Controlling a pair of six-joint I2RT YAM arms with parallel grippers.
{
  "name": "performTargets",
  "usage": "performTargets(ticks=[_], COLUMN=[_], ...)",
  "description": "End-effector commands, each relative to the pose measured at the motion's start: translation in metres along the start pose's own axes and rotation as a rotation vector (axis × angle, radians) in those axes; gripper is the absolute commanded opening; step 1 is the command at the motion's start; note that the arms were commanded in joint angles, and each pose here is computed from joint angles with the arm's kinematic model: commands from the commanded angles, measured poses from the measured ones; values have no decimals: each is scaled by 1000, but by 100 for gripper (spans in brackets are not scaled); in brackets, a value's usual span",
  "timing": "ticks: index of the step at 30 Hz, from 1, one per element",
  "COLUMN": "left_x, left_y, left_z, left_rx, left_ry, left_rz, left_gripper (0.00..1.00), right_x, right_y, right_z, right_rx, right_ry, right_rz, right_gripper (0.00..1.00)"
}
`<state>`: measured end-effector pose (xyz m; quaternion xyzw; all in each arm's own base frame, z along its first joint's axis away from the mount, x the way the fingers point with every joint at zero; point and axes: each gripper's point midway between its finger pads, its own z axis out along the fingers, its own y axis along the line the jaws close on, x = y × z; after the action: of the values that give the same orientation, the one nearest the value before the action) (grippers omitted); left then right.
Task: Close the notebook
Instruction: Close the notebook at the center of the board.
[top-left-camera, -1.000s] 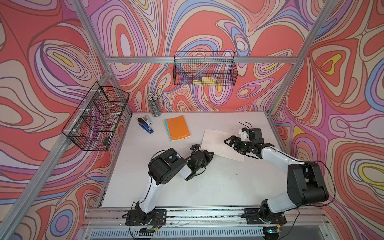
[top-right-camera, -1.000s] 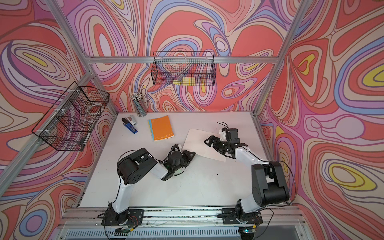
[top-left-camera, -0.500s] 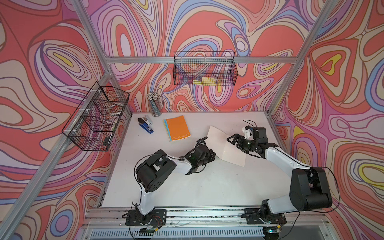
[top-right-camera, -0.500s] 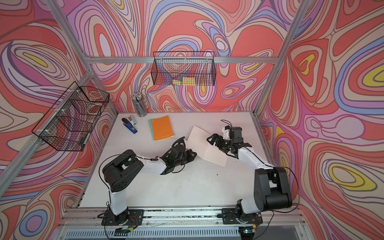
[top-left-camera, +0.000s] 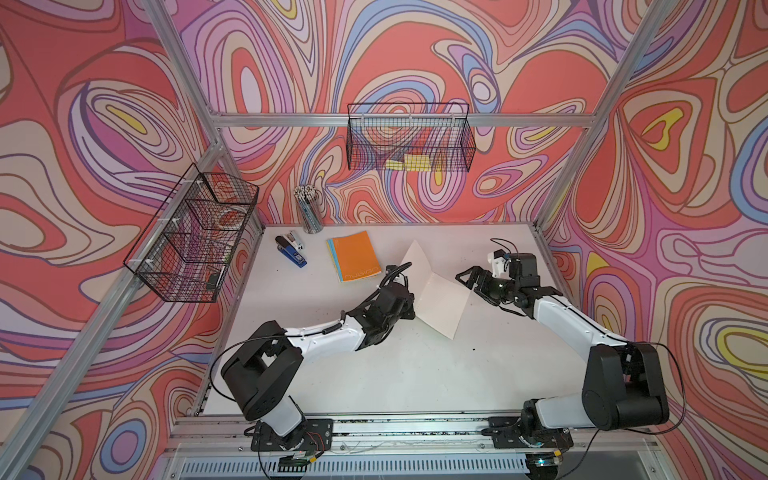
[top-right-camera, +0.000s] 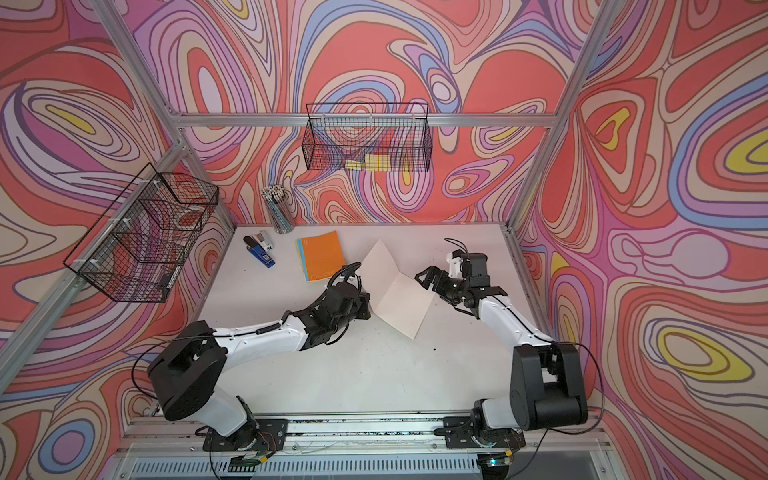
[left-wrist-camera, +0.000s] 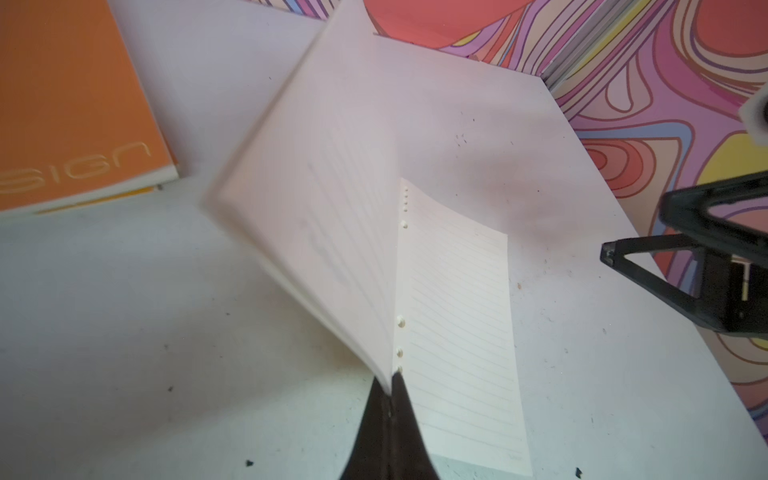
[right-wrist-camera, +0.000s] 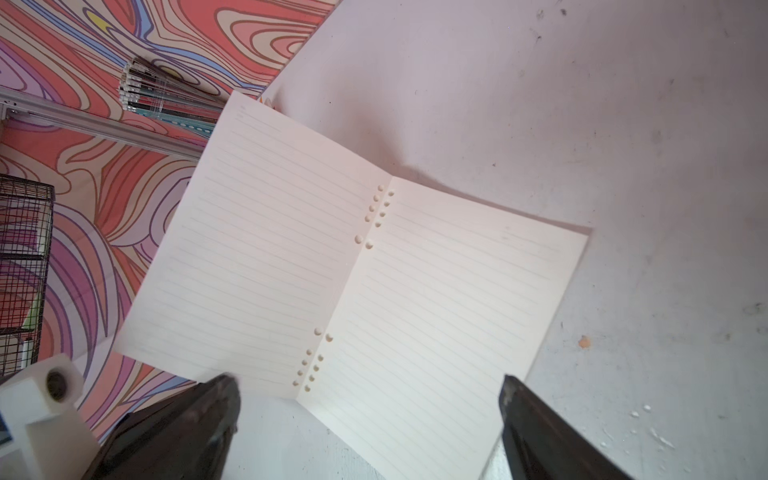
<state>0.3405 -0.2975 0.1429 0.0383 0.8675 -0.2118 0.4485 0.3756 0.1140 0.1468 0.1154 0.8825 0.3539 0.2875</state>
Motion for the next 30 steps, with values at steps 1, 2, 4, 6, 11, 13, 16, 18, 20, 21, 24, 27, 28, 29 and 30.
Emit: performTargets(ticks=[1, 2, 4, 6, 11, 13, 16, 18, 20, 21, 24, 27, 28, 29, 30], left_x=[-2, -3, -5, -4, 10, 18, 33, 43, 51, 54, 67, 82, 85, 88, 91], left_y=[27, 29, 30, 29, 14, 6, -1, -8, -16, -21, -26, -27, -28, -28, -27], left_z=[-16, -20, -28, -34, -39, -38, -31, -28, -24, -22, -13, -5, -4, -3, -3], left_rx=[-164, -184, -220, -237, -213, -210, -209, -218, -230, -230, -266, -278, -270, -259, -257], left_ry=[-30, -42, -71, -88, -107, -108, -88, -83, -83, -82, -58, -27, -20, -12, -6], left_rz=[192, 223, 288, 344, 476, 537, 601, 671, 736, 762, 857, 924, 925, 924, 929], left_gripper=[0, 0, 0, 0, 0, 0, 0, 0, 0, 0, 0, 0, 0, 0, 0], right_x=[-10, -10, -10, -10, -10, -11, -16, -20, -23, -24, -27, -27, -27, -27, -26], right_y=[9, 10, 9, 8, 7, 7, 10, 14, 18, 20, 23, 26, 28, 28, 28], right_z=[-5, -6, -7, -7, -8, -7, -7, -8, -9, -10, -12, -12, -11, -11, -10], right_rx=[-20, -21, -18, -10, -1, -2, -5, -12, -21, -26, -28, -48, -56, -61, -65], right_ry=[-21, -23, -23, -23, -23, -24, -30, -33, -38, -42, -52, -44, -40, -37, -35], right_rz=[-13, -13, -15, -18, -21, -21, -25, -31, -33, -37, -41, -40, -41, -39, -34], right_gripper=[98, 98, 98, 98, 98, 98, 98, 98, 98, 98, 98, 98, 98, 98, 98])
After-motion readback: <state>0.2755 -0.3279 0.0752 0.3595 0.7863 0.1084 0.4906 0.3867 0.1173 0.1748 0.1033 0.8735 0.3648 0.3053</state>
